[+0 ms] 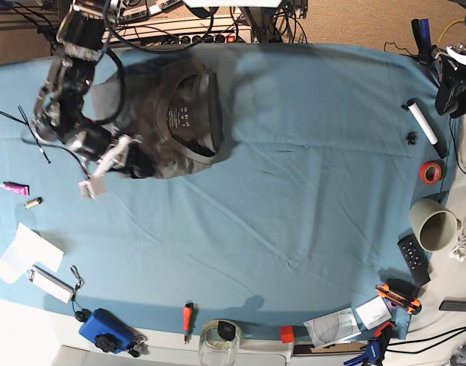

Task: Fold the T-shirt properly
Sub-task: 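Press and tuck the folded end under with the right gripper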

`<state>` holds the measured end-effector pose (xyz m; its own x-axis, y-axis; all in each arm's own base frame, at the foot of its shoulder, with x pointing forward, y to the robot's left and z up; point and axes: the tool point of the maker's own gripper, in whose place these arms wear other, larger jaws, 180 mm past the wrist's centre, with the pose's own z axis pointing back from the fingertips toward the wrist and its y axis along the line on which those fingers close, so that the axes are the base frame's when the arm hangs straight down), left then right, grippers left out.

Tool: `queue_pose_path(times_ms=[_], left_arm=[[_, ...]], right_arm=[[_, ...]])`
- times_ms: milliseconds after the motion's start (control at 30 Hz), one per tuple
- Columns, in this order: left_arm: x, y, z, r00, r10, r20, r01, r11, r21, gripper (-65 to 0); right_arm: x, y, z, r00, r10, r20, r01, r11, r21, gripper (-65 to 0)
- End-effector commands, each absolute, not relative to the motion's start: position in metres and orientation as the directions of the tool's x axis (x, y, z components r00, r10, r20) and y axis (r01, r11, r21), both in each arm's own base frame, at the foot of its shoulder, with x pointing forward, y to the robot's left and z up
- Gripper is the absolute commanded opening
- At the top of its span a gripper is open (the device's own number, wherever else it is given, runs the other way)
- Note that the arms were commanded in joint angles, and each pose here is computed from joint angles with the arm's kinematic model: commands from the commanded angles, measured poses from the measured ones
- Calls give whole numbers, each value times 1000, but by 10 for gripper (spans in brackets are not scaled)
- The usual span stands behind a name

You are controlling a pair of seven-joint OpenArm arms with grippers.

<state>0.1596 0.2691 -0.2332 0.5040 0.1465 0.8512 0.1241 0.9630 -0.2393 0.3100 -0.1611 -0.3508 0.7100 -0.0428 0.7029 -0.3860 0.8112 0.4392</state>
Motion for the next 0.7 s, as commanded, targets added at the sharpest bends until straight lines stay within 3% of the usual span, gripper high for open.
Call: queue_pose_path(times_ms=[0, 200, 300, 400, 500, 667], left_arm=[[162, 268, -222, 472, 124, 873, 151, 964, -218, -470], [162, 268, -222, 472, 124, 873, 151, 964, -218, -470], [162, 268, -222, 472, 124, 873, 151, 964, -218, -470], [162, 268, -222, 472, 124, 873, 150, 964, -219, -470], [162, 268, -222, 472, 124, 873, 151, 964, -219, -470], [162, 268, -222, 471, 124, 873, 151, 964, -218, -470]], right_arm=[[316, -161, -354, 707, -44, 706, -385, 813, 437, -523], [313, -145, -395, 797, -53, 601, -343, 780, 523, -524], [306, -128, -364, 799, -73, 597, -404, 670, 622, -524], [314, -122, -304, 691, -152, 707, -513, 586, 627, -524], [309, -129, -285, 638, -123, 760, -553, 614, 563, -524], [273, -129, -307, 703, -138, 698, -508, 589, 628, -524]])
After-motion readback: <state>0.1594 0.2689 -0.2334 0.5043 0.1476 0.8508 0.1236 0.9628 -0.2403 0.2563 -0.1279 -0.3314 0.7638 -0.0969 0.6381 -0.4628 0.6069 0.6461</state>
